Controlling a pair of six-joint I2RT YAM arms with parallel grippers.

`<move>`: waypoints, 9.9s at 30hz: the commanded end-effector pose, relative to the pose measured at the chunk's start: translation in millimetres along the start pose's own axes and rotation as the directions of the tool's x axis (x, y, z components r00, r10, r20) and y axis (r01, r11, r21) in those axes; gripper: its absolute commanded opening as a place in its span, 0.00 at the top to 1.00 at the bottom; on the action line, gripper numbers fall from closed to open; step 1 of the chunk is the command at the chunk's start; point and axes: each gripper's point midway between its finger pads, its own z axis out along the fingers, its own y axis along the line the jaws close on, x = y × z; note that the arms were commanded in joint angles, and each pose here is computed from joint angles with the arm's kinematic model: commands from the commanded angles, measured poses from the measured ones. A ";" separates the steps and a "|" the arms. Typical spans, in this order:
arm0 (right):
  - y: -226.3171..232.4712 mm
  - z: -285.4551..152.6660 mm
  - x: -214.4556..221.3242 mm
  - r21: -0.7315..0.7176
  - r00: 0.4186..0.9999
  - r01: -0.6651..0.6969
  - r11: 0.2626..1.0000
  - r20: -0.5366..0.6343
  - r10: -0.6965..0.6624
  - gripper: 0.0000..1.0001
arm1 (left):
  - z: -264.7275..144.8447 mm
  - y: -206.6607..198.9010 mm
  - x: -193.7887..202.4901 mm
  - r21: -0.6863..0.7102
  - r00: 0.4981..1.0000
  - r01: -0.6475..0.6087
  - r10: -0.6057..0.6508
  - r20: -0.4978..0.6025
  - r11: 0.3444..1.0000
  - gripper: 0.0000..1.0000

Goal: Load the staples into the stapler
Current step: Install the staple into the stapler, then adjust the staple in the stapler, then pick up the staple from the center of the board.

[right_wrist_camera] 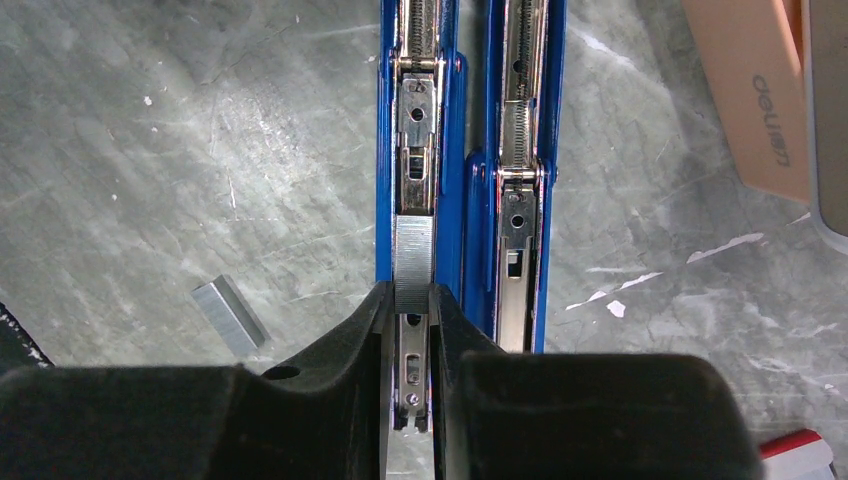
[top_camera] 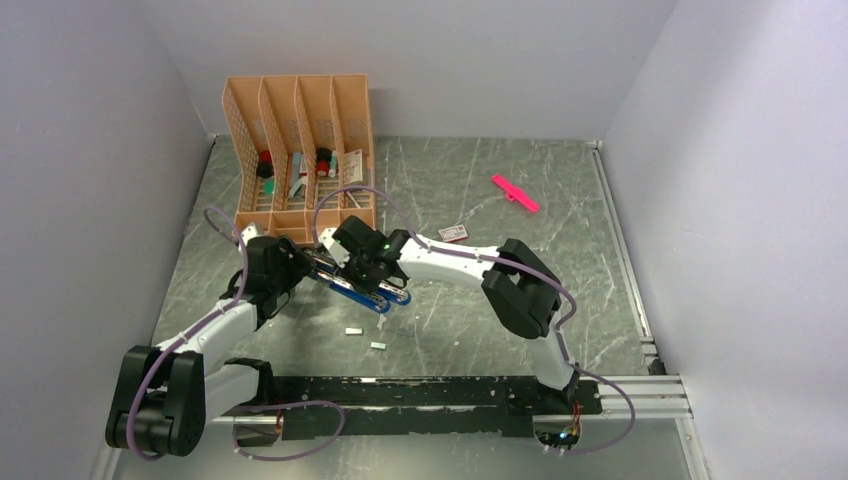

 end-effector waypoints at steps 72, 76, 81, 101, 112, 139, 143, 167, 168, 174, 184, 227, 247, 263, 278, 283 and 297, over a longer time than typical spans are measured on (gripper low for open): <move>-30.4 -28.5 -50.1 0.063 0.893 -0.160 0.985 0.435 0.118 0.67 | -2.9 -19.4 -2.4 0.080 1.000 -0.004 0.005 -0.007 0.997 0.23; -31.3 -21.4 -49.2 0.068 0.901 -0.152 0.986 0.419 0.110 0.69 | -3.1 -18.9 -2.3 0.077 1.000 0.000 0.001 -0.007 0.997 0.23; -31.8 -13.3 -48.9 0.063 0.903 -0.158 0.985 0.413 0.118 0.74 | -2.9 -18.5 -2.7 0.074 1.000 0.001 -0.001 -0.005 0.997 0.23; -15.1 0.7 -43.4 -0.022 0.918 -0.108 0.994 0.382 0.109 0.77 | -3.3 -22.4 -3.3 0.095 1.000 0.000 0.000 -0.003 0.995 0.22; -13.5 15.3 -26.8 -0.021 0.947 -0.107 0.994 0.302 0.109 0.75 | -3.2 -20.4 -3.5 0.087 1.000 -0.003 0.003 0.001 0.996 0.22; -5.6 16.6 21.7 0.052 0.993 -0.057 0.997 0.104 0.051 0.75 | -3.4 -18.3 -3.8 0.076 1.000 -0.003 0.003 0.005 0.997 0.22; -2.9 12.7 28.8 0.054 0.995 -0.059 0.997 0.085 0.054 0.75 | -3.0 -18.2 -3.3 0.074 1.000 -0.002 0.002 0.002 0.997 0.22; 3.1 -18.8 31.8 0.048 0.983 -0.107 0.993 0.152 0.098 0.77 | -1.8 -20.3 -3.1 0.077 1.000 0.000 0.001 -0.006 0.997 0.22; 2.8 -25.9 20.7 0.046 0.975 -0.106 0.993 0.200 0.095 0.76 | -2.1 -21.4 -3.2 0.081 1.000 0.001 -0.001 -0.007 0.997 0.23; -1.9 -82.1 -40.1 0.080 0.859 -0.057 0.995 0.512 0.008 0.69 | -3.1 -28.7 -3.9 0.097 1.000 -0.001 0.004 -0.029 0.995 0.23; 51.5 -82.2 -13.0 -0.001 0.742 0.227 0.974 0.648 -0.172 0.68 | -3.8 -36.8 -5.2 0.123 0.999 -0.001 0.006 -0.041 0.992 0.23; 92.6 -32.5 94.2 -0.066 0.749 0.315 0.947 0.630 -0.205 0.63 | -1.9 -33.5 -0.2 0.122 0.999 -0.004 0.010 -0.051 0.993 0.23; 94.2 -17.4 114.9 -0.111 0.803 0.290 0.951 0.569 -0.178 0.71 | -2.9 -37.5 -3.4 0.126 0.999 0.005 0.001 -0.050 0.992 0.23; 79.8 -35.9 94.0 -0.026 0.775 0.250 0.968 0.605 -0.184 0.96 | -2.9 -37.1 -2.4 0.125 0.999 0.008 -0.001 -0.055 0.992 0.23; 57.8 -97.0 -5.1 0.146 0.634 0.178 0.973 0.740 -0.227 1.00 | -4.3 -37.5 -4.5 0.121 0.999 0.011 -0.006 -0.049 0.993 0.23; 41.2 -97.3 -10.9 0.163 0.646 0.134 0.978 0.733 -0.211 1.00 | -4.4 -36.9 -4.0 0.120 0.999 0.012 -0.006 -0.050 0.993 0.24; -8.2 -103.4 -27.6 0.139 0.703 -0.025 0.990 0.707 -0.081 1.00 | -3.8 -33.3 -4.8 0.106 0.999 0.007 -0.003 -0.040 0.994 0.23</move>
